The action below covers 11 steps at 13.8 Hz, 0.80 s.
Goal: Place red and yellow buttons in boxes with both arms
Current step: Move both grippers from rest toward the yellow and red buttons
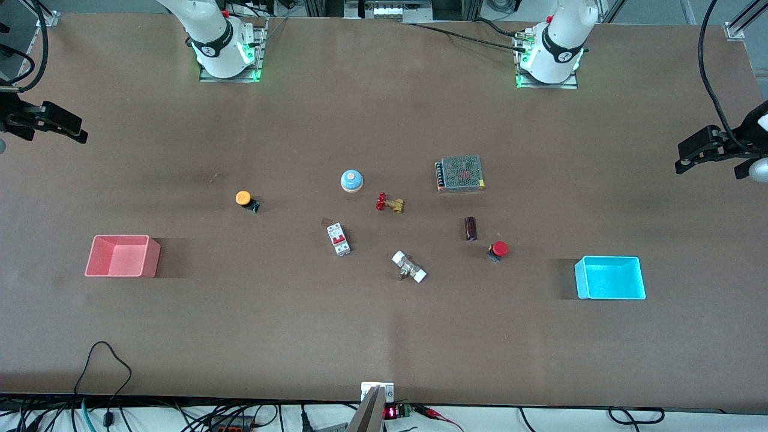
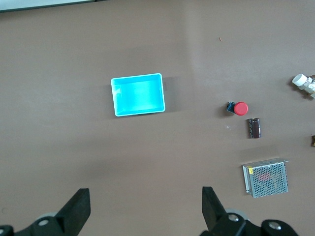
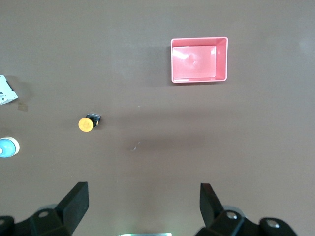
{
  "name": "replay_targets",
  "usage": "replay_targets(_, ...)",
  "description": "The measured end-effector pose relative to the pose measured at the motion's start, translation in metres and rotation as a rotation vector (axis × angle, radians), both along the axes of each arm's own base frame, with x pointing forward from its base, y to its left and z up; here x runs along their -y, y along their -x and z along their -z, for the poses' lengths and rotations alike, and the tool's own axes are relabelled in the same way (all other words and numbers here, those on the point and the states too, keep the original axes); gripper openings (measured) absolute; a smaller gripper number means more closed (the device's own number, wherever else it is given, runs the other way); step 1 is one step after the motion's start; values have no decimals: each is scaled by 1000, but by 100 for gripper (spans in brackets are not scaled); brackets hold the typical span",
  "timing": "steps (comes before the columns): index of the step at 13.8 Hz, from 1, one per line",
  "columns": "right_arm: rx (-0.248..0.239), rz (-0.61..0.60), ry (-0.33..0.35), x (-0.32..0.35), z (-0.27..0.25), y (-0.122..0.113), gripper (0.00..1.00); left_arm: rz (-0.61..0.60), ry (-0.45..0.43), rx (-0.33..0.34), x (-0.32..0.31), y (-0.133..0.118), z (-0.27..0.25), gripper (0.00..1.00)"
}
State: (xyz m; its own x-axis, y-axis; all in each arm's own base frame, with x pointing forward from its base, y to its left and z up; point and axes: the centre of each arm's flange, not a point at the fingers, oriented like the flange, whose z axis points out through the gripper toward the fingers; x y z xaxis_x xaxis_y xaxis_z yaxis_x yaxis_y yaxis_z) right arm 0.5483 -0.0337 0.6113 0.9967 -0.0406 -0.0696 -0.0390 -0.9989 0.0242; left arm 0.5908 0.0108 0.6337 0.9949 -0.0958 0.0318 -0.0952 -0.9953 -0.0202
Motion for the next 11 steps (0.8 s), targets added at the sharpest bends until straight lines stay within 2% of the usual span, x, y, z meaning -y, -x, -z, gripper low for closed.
replay_targets(7,-2,0,0,0,1,0,100,1,1,-13,2,1,1,100)
replay_targets(11,-48,0,1,-1,25,-7,100,14,6,-57,10,3,10,100)
